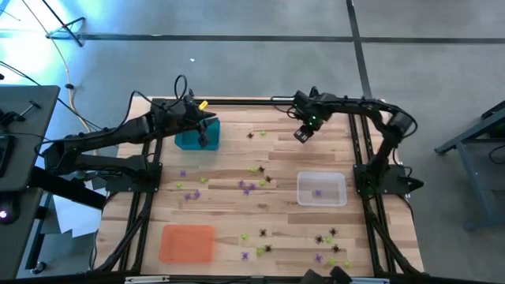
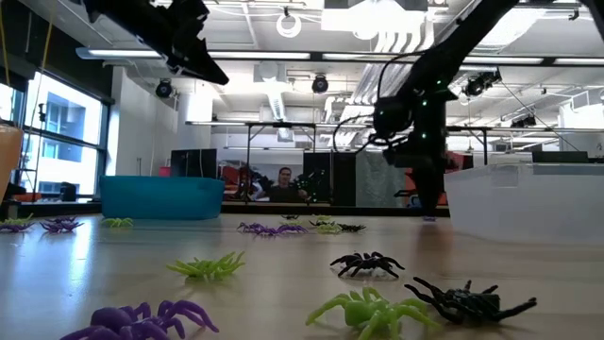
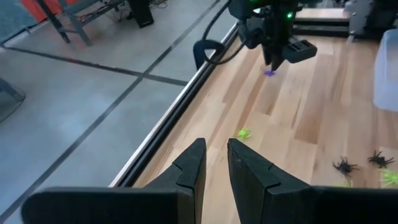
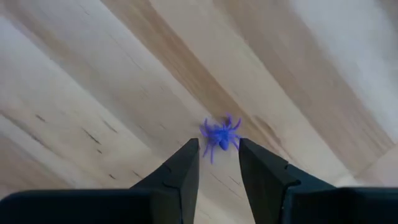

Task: Sort Halloween decoration
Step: Put the violet spider toy into the transparent bin

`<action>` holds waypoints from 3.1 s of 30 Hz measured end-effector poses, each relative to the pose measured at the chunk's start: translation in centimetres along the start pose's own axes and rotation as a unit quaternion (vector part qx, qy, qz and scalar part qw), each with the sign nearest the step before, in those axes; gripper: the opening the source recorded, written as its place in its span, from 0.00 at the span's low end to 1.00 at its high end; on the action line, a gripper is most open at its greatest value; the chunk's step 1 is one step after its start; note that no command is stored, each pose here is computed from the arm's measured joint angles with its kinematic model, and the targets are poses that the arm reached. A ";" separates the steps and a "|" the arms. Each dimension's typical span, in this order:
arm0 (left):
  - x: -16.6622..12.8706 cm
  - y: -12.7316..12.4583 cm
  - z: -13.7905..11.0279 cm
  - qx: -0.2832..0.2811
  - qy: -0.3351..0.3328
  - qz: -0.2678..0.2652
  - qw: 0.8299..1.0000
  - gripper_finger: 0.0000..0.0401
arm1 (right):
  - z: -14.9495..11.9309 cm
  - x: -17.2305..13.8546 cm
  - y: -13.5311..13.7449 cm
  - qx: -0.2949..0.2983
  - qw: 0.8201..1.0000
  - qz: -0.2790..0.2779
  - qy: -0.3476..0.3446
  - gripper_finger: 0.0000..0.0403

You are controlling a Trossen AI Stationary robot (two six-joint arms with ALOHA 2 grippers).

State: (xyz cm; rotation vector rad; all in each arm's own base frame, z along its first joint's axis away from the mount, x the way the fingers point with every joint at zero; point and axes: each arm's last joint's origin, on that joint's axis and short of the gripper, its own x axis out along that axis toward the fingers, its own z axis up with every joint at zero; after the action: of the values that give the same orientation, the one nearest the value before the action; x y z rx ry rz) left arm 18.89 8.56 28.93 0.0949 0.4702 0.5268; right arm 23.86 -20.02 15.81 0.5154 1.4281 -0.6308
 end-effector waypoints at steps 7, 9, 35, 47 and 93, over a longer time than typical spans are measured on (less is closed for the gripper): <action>0.1 0.6 -0.3 0.007 0.011 0.011 1.000 0.13 | 0.5 2.6 0.2 -0.015 0.998 0.002 0.058 0.27; 0.1 0.7 -0.3 0.014 0.012 0.015 1.000 0.13 | 0.5 3.0 0.2 -0.015 0.998 0.002 0.065 0.27; 0.2 1.5 -0.4 -0.005 0.016 0.028 0.999 0.13 | -0.5 1.5 0.1 0.022 0.997 0.006 0.078 0.00; 0.2 1.5 -0.4 -0.029 0.014 0.029 0.999 0.13 | -2.9 -6.2 1.1 0.063 0.997 0.048 -0.002 0.00; 0.2 1.1 -0.7 -0.061 0.022 -0.022 0.998 0.13 | -18.6 -5.0 15.7 0.110 0.987 0.026 0.116 0.06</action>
State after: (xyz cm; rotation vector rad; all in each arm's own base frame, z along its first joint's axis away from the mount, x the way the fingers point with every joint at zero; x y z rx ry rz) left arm 18.20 9.60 28.51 -0.0445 0.4812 0.5148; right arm 20.54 4.43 18.55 0.8191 1.5661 -0.7076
